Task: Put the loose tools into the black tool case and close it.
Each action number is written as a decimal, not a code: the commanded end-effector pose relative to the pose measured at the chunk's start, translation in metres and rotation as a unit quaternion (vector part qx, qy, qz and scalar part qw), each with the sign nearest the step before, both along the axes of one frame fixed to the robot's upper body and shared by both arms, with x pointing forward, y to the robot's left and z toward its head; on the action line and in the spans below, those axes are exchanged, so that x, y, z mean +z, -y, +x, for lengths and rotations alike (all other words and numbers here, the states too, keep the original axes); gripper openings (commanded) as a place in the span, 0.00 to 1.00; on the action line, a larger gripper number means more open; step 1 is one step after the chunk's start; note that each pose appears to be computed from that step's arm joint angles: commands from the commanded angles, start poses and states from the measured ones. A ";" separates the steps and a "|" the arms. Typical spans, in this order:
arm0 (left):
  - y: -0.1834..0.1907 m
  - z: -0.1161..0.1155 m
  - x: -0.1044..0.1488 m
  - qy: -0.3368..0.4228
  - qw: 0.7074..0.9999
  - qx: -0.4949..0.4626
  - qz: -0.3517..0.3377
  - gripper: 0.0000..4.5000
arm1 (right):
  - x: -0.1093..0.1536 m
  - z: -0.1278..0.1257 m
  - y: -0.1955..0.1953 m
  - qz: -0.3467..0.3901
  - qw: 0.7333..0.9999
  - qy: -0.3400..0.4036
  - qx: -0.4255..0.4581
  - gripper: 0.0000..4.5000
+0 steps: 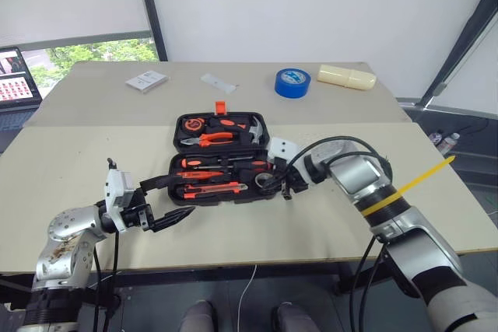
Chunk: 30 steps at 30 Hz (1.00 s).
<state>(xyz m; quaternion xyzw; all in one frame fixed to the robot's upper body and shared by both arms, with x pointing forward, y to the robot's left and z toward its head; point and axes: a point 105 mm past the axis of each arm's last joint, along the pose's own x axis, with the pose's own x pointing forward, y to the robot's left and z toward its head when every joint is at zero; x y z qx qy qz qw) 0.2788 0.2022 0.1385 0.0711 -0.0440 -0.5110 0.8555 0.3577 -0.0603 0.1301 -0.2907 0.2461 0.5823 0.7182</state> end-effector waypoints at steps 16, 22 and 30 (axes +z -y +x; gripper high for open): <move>-0.053 0.056 0.027 0.017 0.980 0.197 0.001 0.73 | 0.068 0.035 0.041 0.158 0.985 0.051 -0.053 0.32; -0.080 0.104 0.015 -0.023 0.941 0.337 0.022 0.24 | 0.038 0.082 0.058 0.124 0.959 0.187 -0.172 0.00; -0.048 0.137 -0.010 -0.072 0.937 0.336 0.061 0.02 | 0.020 0.094 0.032 0.126 0.944 0.241 -0.185 0.00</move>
